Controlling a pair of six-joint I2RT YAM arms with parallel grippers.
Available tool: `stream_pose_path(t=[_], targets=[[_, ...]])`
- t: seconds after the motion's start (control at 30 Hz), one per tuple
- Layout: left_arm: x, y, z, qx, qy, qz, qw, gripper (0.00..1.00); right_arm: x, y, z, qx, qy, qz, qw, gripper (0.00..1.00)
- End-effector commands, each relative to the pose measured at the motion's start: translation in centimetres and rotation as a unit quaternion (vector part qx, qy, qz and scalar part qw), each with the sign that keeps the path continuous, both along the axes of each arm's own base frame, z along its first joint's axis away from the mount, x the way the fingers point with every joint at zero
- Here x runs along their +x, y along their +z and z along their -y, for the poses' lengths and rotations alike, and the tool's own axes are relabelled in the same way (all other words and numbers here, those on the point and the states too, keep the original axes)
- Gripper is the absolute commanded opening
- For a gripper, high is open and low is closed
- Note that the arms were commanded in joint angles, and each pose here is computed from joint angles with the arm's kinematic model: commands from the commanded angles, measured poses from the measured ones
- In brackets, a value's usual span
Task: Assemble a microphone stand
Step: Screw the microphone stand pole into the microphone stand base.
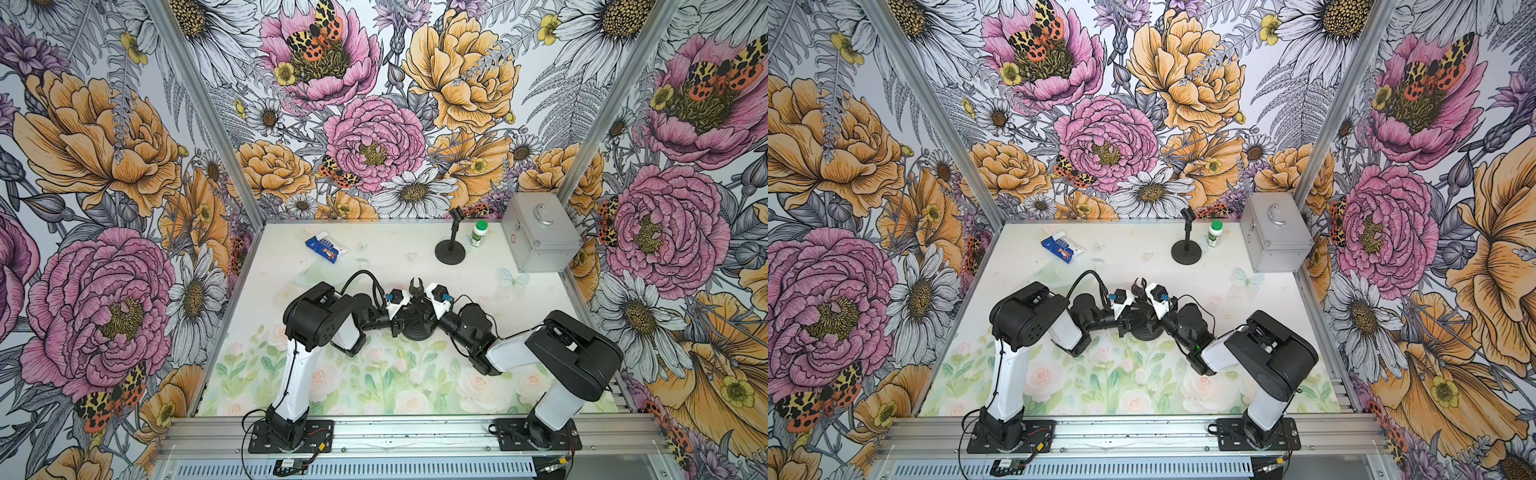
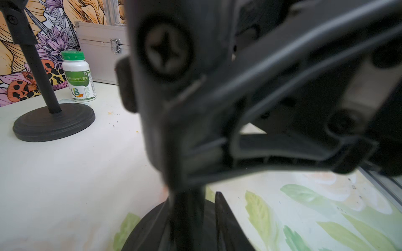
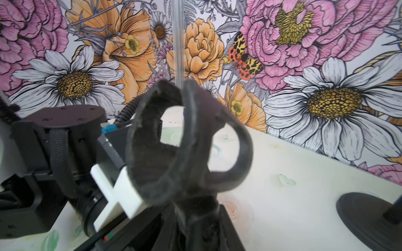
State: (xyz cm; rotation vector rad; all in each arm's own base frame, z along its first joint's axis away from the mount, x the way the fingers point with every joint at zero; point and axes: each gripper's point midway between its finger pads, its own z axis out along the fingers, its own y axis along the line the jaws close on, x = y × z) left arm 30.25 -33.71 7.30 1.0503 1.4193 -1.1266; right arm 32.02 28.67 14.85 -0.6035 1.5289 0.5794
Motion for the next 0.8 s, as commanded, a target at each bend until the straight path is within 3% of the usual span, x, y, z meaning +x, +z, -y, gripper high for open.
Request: stream_pose_path(t=[0.0,0.1,0.13,0.2,0.27,0.33,0.4,0.63,0.77], targets=[[0.1,-0.4,-0.1,0.002,0.008,-0.003,1.000,0.33,1.9,-2.2,2.8,-0.013,-0.096,-0.029,0.995,0.00],[0.1,-0.5,-0.1,0.005,0.015,0.000,1.000,0.26,0.8,-1.5,1.5,-0.021,-0.034,-0.017,0.999,0.00],[0.1,-0.6,0.0,0.006,0.016,-0.001,1.000,0.20,0.1,-1.3,0.8,-0.031,0.008,-0.011,0.999,0.07],[0.1,-0.6,0.0,0.005,0.013,-0.001,1.000,0.14,-1.6,-1.9,-0.5,-0.055,0.108,-0.020,0.992,0.36],[0.0,-0.6,0.0,0.006,0.010,0.001,1.000,0.12,-3.1,-2.6,-1.2,-0.063,0.207,-0.059,0.974,0.43],[-0.2,-0.8,0.0,0.007,0.007,0.003,1.000,0.11,-4.6,-2.6,-1.7,-0.054,0.312,-0.100,0.943,0.44],[-0.3,-0.9,0.1,0.009,0.004,0.006,1.000,0.11,-4.8,-2.5,-1.2,-0.048,0.348,-0.108,0.930,0.44],[-0.4,-0.9,0.2,0.010,0.002,0.011,1.000,0.12,-2.2,-0.6,-0.4,-0.045,0.364,-0.098,0.925,0.42],[-0.2,-1.0,0.0,0.010,0.007,0.006,1.000,0.16,-1.3,-0.7,-0.2,-0.068,0.341,-0.084,0.934,0.23]])
